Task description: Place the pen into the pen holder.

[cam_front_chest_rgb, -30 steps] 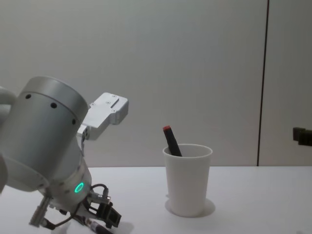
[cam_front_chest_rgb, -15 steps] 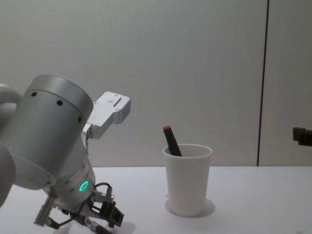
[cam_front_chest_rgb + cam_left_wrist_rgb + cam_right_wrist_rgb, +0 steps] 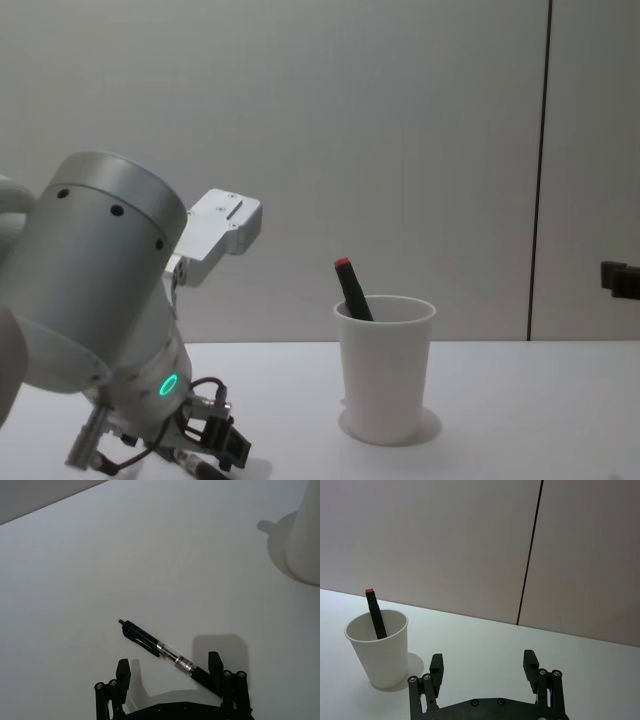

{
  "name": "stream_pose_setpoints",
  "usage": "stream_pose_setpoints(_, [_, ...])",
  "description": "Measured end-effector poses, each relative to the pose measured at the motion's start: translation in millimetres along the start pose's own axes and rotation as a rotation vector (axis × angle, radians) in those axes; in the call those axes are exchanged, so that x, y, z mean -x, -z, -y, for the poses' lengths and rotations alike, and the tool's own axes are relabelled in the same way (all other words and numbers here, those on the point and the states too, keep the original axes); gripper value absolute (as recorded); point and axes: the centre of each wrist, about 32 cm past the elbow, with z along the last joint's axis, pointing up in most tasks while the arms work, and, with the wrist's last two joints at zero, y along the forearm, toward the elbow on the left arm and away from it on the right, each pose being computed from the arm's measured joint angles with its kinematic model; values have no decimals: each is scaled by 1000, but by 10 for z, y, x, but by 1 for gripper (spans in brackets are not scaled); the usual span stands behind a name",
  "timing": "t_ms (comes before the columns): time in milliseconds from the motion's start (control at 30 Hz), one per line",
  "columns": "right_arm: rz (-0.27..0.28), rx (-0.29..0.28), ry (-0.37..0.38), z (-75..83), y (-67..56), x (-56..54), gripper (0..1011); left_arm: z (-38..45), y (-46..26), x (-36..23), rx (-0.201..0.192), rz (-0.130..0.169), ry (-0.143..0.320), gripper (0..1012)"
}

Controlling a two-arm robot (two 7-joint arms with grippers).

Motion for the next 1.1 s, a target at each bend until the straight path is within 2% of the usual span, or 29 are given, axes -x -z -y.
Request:
stream_pose_setpoints(267, [0, 0, 0, 0, 0, 0, 1002, -11, 11, 0, -8, -4, 0, 999])
stream_pose_setpoints(333, [0, 0, 0, 0, 0, 0, 1002, -12, 15, 0, -10, -3, 2, 967])
stream_pose_setpoints(467, [0, 0, 0, 0, 0, 0, 1002, -13, 20, 3, -13, 1, 6, 836])
stream_pose_setpoints(600, [0, 0, 0, 0, 0, 0, 1002, -14, 20, 10, -20, 9, 5, 764])
stream_pose_setpoints(700, [0, 0, 0, 0, 0, 0, 1002, -12, 21, 13, -24, 12, 3, 626])
stream_pose_setpoints(800, [0, 0, 0, 0, 0, 0, 1002, -5, 24, 17, -29, 16, 1, 565])
stream_pose_setpoints(833, [0, 0, 0, 0, 0, 0, 1002, -2, 25, 18, -32, 17, 0, 504])
stream_pose_setpoints(900, [0, 0, 0, 0, 0, 0, 1002, 4, 29, 17, -35, 18, 0, 469])
stream_pose_setpoints(1067, [0, 0, 0, 0, 0, 0, 1002, 16, 35, 10, -43, 17, 0, 277])
stream_pose_setpoints(1100, [0, 0, 0, 0, 0, 0, 1002, 17, 36, 9, -44, 17, 0, 277])
